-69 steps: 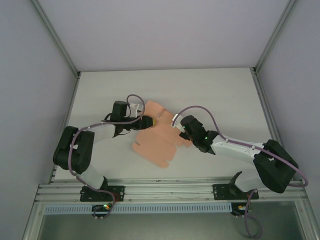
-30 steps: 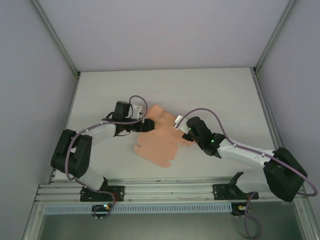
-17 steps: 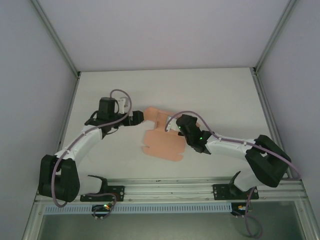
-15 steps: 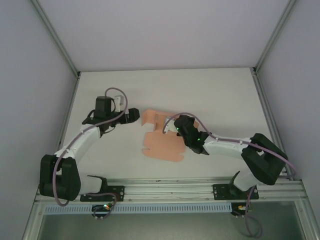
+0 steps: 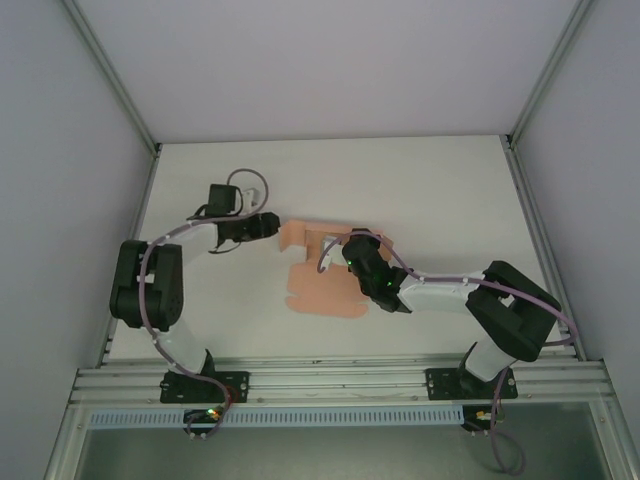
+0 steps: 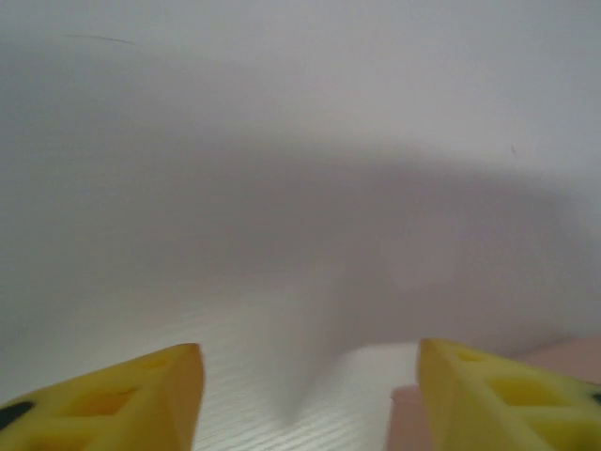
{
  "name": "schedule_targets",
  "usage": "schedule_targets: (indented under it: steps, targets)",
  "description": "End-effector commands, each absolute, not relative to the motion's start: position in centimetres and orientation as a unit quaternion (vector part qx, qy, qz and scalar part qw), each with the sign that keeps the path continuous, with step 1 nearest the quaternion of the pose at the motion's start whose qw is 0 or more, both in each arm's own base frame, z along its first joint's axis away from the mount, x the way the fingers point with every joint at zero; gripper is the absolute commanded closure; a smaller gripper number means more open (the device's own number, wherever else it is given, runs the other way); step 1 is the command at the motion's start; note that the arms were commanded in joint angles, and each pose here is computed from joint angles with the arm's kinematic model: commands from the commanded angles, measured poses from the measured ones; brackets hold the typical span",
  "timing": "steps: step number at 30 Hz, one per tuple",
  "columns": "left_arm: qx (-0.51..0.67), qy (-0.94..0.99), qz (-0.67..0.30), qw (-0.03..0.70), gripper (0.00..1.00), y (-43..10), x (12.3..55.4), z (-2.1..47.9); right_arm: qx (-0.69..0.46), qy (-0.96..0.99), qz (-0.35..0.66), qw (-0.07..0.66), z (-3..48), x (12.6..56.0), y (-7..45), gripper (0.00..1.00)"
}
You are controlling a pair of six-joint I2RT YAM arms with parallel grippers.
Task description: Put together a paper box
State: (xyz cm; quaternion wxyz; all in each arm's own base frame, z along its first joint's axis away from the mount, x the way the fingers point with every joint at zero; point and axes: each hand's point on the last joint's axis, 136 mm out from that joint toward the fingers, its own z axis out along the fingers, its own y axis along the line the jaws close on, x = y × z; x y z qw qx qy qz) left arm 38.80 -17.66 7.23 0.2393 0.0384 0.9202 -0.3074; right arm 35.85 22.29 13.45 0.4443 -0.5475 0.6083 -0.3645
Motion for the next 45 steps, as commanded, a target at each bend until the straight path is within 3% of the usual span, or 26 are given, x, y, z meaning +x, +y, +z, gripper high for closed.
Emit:
schedule_targets:
  steps: [1, 12, 36, 40, 45]
  targets:
    - [0.112, 0.895, -0.354, 0.249, 0.45, -20.8, 37.7, 8.5, -0.529, 0.614, -0.37, 0.454, 14.0, 35.9, 22.1, 1.0]
    - [0.195, 0.871, -0.361, 0.27, 0.54, -23.9, 32.9, 7.1, -0.549, 0.61, -0.387, 0.421, 12.2, 35.7, 21.7, 1.0]
    - [0.274, 0.791, -0.415, 0.355, 0.43, -26.4, 30.8, 10.4, -0.548, 0.576, -0.431, 0.426, 13.5, 35.4, 22.2, 1.0]
    - [0.284, 0.796, -0.398, 0.358, 0.44, -26.8, 31.1, 9.9, -0.545, 0.581, -0.426, 0.429, 13.5, 35.4, 22.4, 1.0]
    - [0.291, 0.805, -0.359, 0.372, 0.52, -27.4, 31.5, 8.9, -0.544, 0.581, -0.424, 0.433, 13.4, 35.1, 23.1, 1.0]
